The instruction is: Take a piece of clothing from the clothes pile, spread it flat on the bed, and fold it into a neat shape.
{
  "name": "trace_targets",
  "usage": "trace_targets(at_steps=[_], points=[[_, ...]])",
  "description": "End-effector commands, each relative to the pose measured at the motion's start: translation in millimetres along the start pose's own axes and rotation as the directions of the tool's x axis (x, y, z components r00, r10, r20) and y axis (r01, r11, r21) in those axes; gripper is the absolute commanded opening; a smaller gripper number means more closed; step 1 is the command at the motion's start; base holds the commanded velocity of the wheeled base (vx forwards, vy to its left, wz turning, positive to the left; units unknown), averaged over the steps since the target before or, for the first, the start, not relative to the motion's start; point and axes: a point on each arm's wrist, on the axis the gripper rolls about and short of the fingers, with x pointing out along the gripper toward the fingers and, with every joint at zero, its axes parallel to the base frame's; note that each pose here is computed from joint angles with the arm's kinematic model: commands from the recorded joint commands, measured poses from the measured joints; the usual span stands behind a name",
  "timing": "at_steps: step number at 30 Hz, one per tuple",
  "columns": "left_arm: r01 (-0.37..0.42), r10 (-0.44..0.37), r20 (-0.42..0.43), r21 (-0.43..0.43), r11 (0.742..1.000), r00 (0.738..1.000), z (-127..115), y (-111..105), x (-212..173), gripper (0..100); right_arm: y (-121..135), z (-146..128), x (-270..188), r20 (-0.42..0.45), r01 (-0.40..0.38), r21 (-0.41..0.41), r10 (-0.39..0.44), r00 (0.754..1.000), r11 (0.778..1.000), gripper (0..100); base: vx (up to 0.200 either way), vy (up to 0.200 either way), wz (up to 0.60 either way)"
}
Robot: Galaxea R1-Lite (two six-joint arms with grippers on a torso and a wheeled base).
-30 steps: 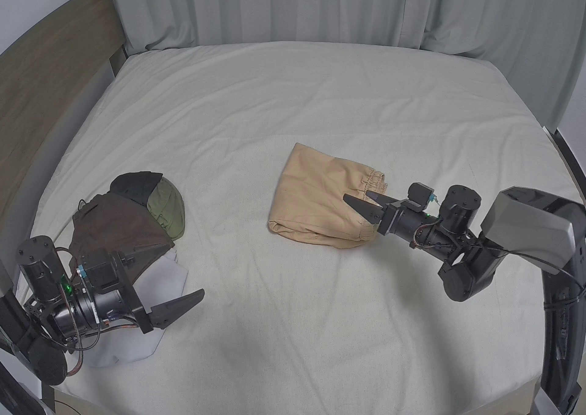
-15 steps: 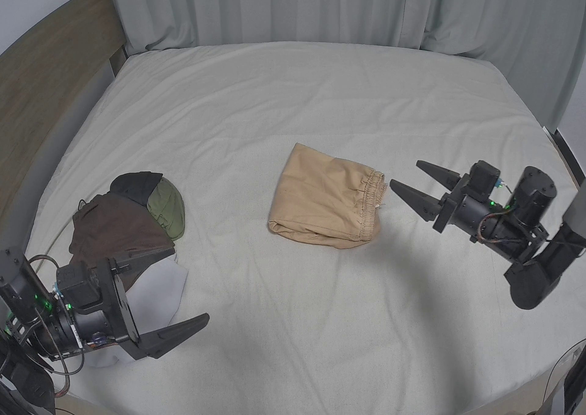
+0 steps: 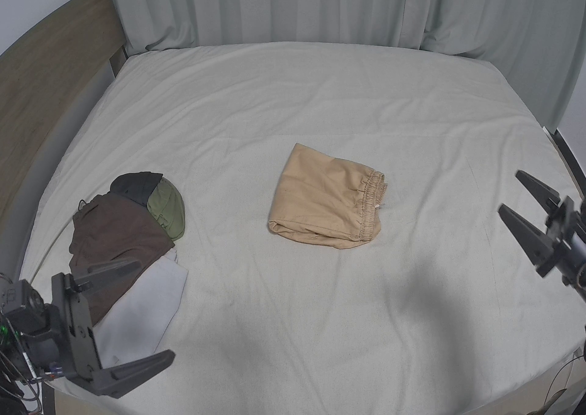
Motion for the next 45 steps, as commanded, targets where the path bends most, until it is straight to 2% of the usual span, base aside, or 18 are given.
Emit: trace_targets(at_steps=[1,11,17,18,21,22,24,26,29,31,32,33,34,35,37,38,39,45], points=[[-0.121,0.118,0.093,0.021,0.992,0.989,10,-35,-53,100,46,30,-82,0.154,0.072,-0.142,-0.050,0.987,0.987,100,0.000,0.000,0.00],[-0.331,0.329,0.093,0.004,0.944,0.940,-14,-66,-98,100,102,-17,-165,0.068,0.076,-0.099,-0.070,0.995,0.992,100,0.000,0.000,0.00],[-0.403,0.403,0.048,0.000,0.915,0.914,-37,-81,-112,100,100,-52,-171,-0.141,0.190,-0.029,-0.192,0.971,0.981,100,0.000,0.000,0.00],[-0.419,0.419,0.017,-0.015,0.908,0.908,-41,-81,-111,100,97,-58,-173,-0.189,0.318,-0.034,-0.318,0.929,0.948,100,0.000,0.000,0.00],[-0.448,0.448,0.007,-0.018,0.894,0.894,-42,-81,-111,100,94,-58,-174,-0.182,0.447,-0.042,-0.447,0.876,0.893,100,0.000,0.000,0.00],[-0.518,0.518,-0.005,-0.014,0.855,0.856,-43,-80,-111,100,92,-57,-175,-0.167,0.552,-0.048,-0.552,0.817,0.832,100,0.000,0.000,0.00],[-0.571,0.570,-0.044,-0.009,0.821,0.821,-49,-82,-111,100,90,-57,-177,-0.155,0.634,-0.062,-0.634,0.757,0.771,100,0.000,0.000,0.00],[-0.592,0.591,-0.076,0.006,0.806,0.803,-60,-88,-114,100,89,-58,-178,-0.158,0.673,-0.080,-0.676,0.720,0.735,100,0.000,0.000,0.00],[-0.598,0.597,-0.083,0.005,0.801,0.798,-59,-88,-115,100,89,-58,-178,-0.161,0.670,-0.084,-0.674,0.721,0.737,100,0.000,0.000,0.00],[-0.641,0.641,-0.052,0.021,0.767,0.765,-58,-87,-115,100,90,-62,-178,-0.201,0.630,-0.124,-0.641,0.741,0.767,100,0.000,0.000,0.00],[-0.641,0.641,-0.052,0.021,0.767,0.765,-58,-87,-115,100,90,-62,-178,-0.201,0.630,-0.124,-0.641,0.741,0.767,100,0.000,0.000,0.00],[-0.686,0.686,-0.050,0.025,0.727,0.726,-58,-86,-116,100,90,-62,-178,-0.208,0.615,-0.130,-0.628,0.750,0.778,100,0.000,0.000,0.00],[-0.686,0.686,-0.050,0.025,0.727,0.726,-58,-86,-116,100,90,-62,-178,-0.208,0.615,-0.130,-0.628,0.750,0.778,100,0.000,0.000,0.00],[-0.764,0.764,-0.049,0.020,0.645,0.643,-58,-84,-118,100,90,-62,-178,-0.205,0.615,-0.128,-0.628,0.751,0.778,100,0.000,0.000,0.00],[-0.794,0.795,-0.063,0.045,0.606,0.603,-59,-83,-119,100,90,-62,-178,-0.205,0.614,-0.124,-0.625,0.753,0.780,100,0.000,0.000,0.00],[-0.837,0.833,-0.123,0.034,0.546,0.539,-65,-83,-120,100,90,-62,-178,-0.205,0.614,-0.123,-0.625,0.753,0.780,100,0.000,0.000,0.00],[-0.857,0.851,-0.145,0.035,0.514,0.504,-67,-83,-121,100,90,-62,-178,-0.207,0.616,-0.124,-0.628,0.751,0.778,100,0.000,0.000,0.00],[-0.839,0.835,-0.121,0.028,0.543,0.536,-65,-83,-121,100,91,-63,-177,-0.221,0.567,-0.164,-0.590,0.777,0.808,100,0.000,0.000,0.00]])
